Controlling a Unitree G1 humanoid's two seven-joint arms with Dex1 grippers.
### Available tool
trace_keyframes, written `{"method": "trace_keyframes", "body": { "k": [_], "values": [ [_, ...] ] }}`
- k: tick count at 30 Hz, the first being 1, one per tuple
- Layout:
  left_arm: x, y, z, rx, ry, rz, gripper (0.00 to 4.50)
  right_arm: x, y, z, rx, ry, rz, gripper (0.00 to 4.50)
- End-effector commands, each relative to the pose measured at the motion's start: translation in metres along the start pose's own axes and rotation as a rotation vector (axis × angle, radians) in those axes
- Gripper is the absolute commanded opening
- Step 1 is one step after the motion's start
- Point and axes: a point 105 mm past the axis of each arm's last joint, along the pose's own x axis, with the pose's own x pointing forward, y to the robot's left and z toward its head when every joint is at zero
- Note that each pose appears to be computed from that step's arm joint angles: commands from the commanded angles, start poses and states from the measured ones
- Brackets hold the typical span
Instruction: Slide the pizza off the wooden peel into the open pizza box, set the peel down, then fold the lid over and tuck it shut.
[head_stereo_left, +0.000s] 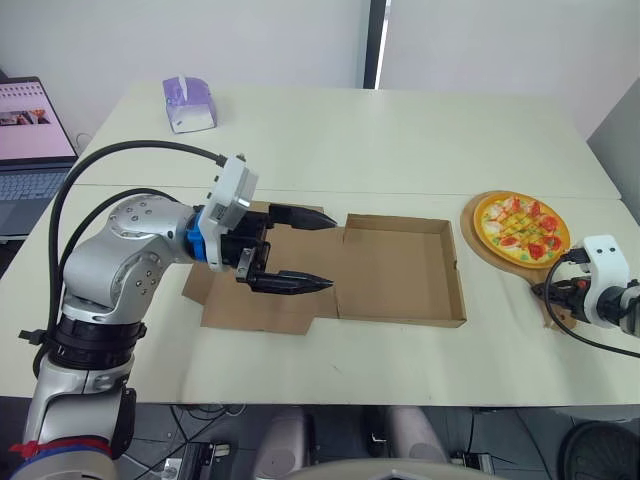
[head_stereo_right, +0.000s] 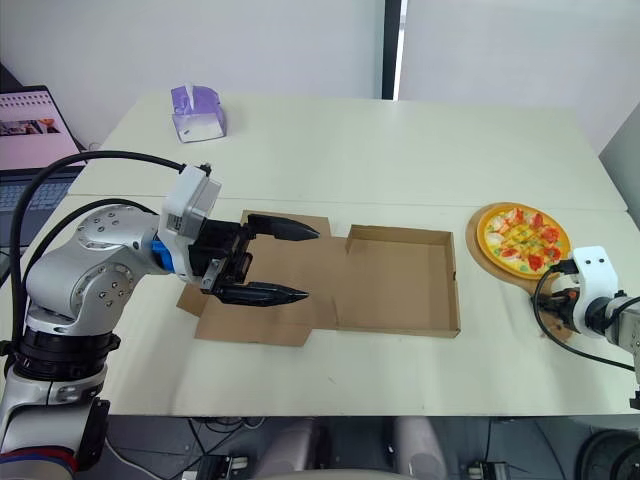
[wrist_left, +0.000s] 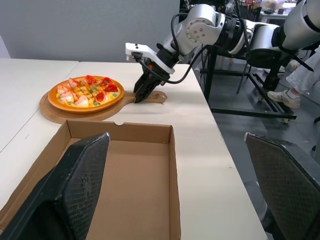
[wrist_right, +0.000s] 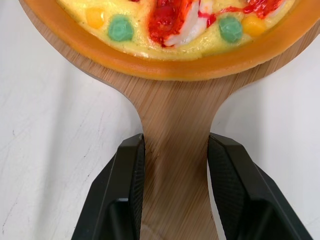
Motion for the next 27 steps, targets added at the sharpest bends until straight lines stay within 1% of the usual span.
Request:
{"method": "trace_keyframes", "body": {
  "k": [1,3,8,14,16,21,27],
  "values": [
    [-0.008,0.004,0.012,0.044,0.001,0.042,4.5,-0.019,-0.016,0.031,-0.014,-0.144,-0.067,1.57],
    [-0.011,0.006,0.011,0.042,0.007,0.064,4.5,-0.027,-0.02,0.044,-0.018,-0.201,-0.074,1.57],
    [-0.021,0.009,0.01,0.034,0.018,0.13,4.5,-0.046,-0.021,0.062,-0.045,-0.294,-0.059,1.57],
    [-0.028,0.011,0.008,0.025,0.026,0.179,4.5,-0.061,-0.016,0.078,-0.092,-0.358,-0.02,1.57],
    [-0.031,0.011,0.008,0.025,0.031,0.193,4.5,-0.067,-0.011,0.085,-0.151,-0.375,0.0,1.57],
    [-0.04,0.011,0.005,0.014,0.054,0.223,4.5,-0.083,0.015,0.106,-0.361,-0.406,0.1,1.57],
    [-0.044,0.01,0.001,0.008,0.065,0.232,4.5,-0.086,0.04,0.107,-0.582,-0.367,0.201,1.57]
  ]
}}
